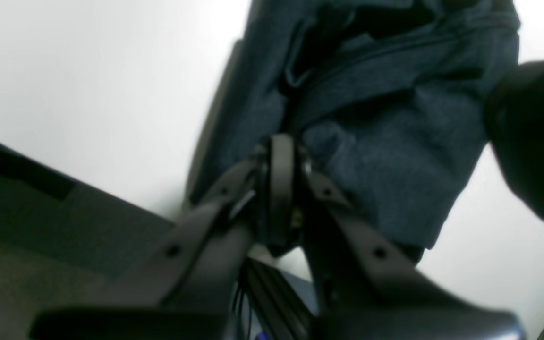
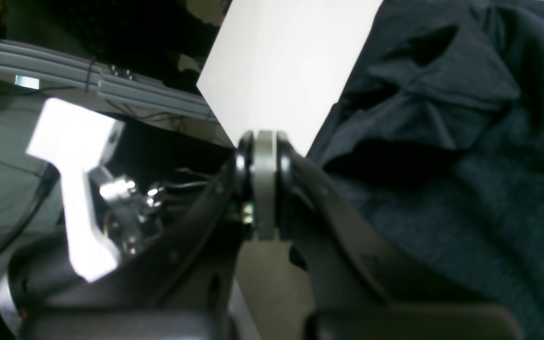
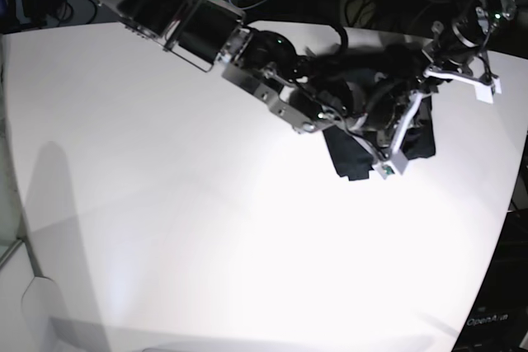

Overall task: Fold the T-shirt properly
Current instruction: 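Hold the bundle with both grippers and press the folds together, then release the left gripper and lift it off the black bundle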

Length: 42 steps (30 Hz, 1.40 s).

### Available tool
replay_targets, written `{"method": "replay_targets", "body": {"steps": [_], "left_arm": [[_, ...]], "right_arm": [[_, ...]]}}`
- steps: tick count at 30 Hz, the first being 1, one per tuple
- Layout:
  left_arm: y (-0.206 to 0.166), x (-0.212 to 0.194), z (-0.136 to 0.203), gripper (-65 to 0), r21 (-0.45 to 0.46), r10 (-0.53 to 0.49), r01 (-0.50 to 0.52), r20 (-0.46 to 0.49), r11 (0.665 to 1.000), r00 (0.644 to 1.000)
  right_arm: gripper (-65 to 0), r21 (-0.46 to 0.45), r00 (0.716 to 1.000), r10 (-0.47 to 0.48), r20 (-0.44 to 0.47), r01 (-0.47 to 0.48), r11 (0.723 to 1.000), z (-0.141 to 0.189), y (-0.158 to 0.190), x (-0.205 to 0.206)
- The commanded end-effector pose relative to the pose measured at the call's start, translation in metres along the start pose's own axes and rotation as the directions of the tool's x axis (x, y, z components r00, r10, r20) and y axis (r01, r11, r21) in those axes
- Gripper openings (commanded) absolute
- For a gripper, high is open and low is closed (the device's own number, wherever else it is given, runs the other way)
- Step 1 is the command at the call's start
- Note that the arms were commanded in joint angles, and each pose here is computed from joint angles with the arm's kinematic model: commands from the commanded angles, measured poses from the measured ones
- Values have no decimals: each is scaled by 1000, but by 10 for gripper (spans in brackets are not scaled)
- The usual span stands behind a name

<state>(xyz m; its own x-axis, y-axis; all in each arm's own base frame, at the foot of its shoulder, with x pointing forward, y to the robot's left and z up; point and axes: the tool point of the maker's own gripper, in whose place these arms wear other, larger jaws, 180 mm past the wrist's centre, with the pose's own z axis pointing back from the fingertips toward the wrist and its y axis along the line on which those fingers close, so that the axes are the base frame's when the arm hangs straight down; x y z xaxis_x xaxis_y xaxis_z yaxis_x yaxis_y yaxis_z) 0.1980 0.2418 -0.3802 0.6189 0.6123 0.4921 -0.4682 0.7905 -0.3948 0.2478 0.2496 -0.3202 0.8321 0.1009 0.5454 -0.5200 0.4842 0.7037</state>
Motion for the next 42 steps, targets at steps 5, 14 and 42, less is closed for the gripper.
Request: {"method": "replay_targets", "body": {"steps": [5, 14, 42], "left_arm": [[-7, 12, 6, -650, -20, -16, 17, 44, 1000, 999], [-23, 26, 12, -650, -55, -34, 39, 87, 998, 996], [-90, 41, -44, -650, -230, 19, -13, 21, 973, 1000]], "right_arm": [[-650, -6, 999, -5, 46, 6, 1000, 10, -11, 16], [-650, -29, 998, -14, 69, 16, 999, 25, -27, 20], [-650, -169, 985, -79, 156, 105, 980, 72, -104, 33]]}}
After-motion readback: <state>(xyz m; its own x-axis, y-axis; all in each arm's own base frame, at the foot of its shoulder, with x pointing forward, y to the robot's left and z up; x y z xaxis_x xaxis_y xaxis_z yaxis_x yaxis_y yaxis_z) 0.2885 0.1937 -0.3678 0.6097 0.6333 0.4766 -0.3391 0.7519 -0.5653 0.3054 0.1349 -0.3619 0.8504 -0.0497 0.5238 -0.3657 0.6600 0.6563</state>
